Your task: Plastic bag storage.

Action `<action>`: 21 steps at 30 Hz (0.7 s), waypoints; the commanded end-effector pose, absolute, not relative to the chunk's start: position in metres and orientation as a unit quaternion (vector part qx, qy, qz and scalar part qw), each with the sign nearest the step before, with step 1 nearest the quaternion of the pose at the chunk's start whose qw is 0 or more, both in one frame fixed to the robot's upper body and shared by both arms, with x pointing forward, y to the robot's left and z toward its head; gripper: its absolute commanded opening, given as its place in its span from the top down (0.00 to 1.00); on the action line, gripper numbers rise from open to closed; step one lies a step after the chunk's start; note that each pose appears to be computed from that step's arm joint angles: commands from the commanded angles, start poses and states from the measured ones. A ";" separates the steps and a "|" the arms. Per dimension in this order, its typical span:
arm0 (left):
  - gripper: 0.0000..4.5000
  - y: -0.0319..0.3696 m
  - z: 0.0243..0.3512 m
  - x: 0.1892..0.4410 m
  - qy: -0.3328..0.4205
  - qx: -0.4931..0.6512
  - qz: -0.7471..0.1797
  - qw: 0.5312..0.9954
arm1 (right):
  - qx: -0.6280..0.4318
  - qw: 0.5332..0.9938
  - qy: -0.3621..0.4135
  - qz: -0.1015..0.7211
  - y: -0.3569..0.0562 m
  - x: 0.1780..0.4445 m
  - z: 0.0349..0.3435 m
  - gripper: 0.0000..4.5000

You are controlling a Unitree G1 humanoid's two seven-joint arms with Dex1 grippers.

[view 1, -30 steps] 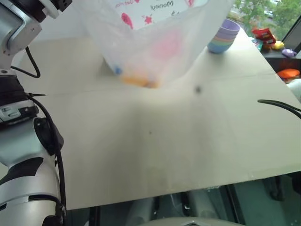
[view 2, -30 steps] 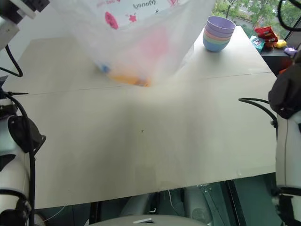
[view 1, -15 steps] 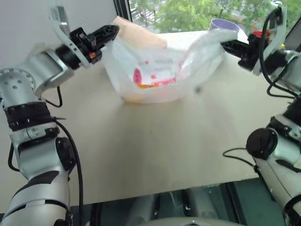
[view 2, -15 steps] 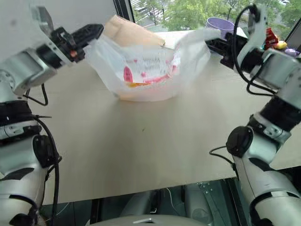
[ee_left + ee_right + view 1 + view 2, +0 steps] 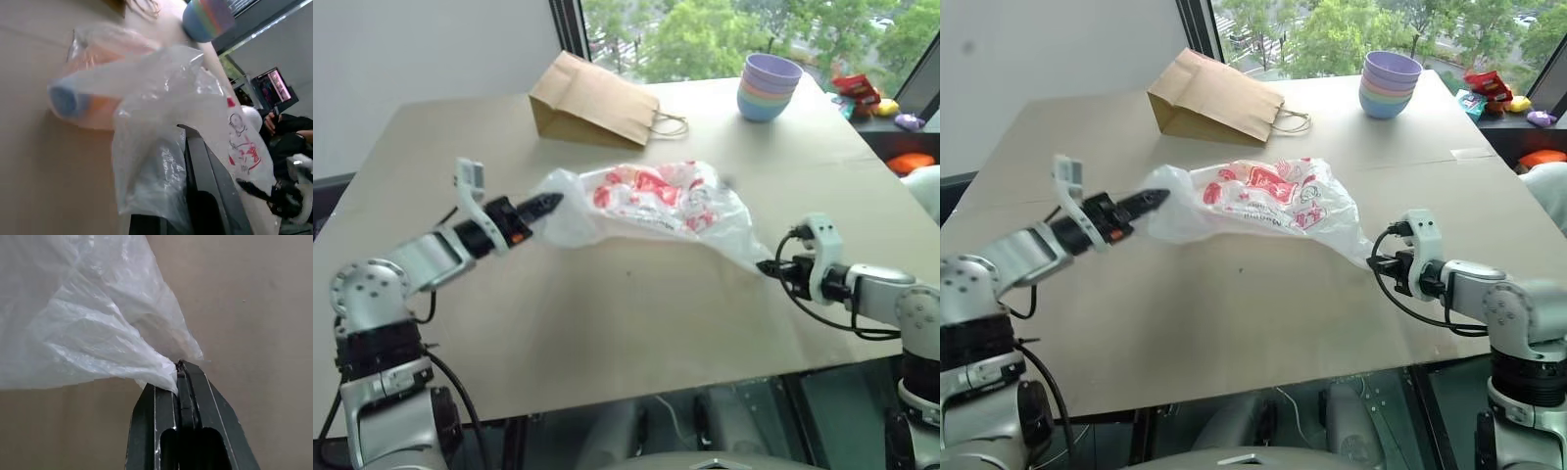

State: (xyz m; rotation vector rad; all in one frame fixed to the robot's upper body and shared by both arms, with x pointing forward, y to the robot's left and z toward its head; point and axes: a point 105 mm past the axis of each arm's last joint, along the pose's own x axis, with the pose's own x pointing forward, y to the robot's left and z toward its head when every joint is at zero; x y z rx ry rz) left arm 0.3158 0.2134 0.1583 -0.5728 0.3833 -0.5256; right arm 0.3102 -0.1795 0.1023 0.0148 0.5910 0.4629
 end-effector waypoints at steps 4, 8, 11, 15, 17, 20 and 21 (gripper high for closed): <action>0.99 0.207 0.165 0.292 0.067 -0.060 -0.238 0.967 | -0.068 0.936 0.116 0.326 -0.154 0.305 0.142 1.00; 0.88 0.197 0.168 0.257 0.019 -0.056 -0.308 0.950 | -0.094 0.912 0.080 0.392 -0.146 0.281 0.148 0.87; 0.62 0.205 0.152 0.241 0.034 0.004 -0.302 0.953 | -0.127 0.906 0.071 0.398 -0.156 0.269 0.144 0.60; 0.23 0.235 0.152 0.225 0.025 -0.002 -0.263 0.964 | -0.163 0.901 0.085 0.393 -0.191 0.238 0.146 0.21; 0.04 0.240 0.145 0.211 0.042 0.014 -0.276 0.960 | -0.150 0.908 0.084 0.381 -0.209 0.222 0.152 0.00; 0.02 0.242 0.134 0.196 0.065 0.025 -0.282 0.957 | -0.139 0.914 0.099 0.368 -0.227 0.206 0.152 0.00; 0.02 0.241 0.131 0.193 0.072 0.026 -0.286 0.955 | -0.140 0.917 0.105 0.359 -0.233 0.203 0.151 0.00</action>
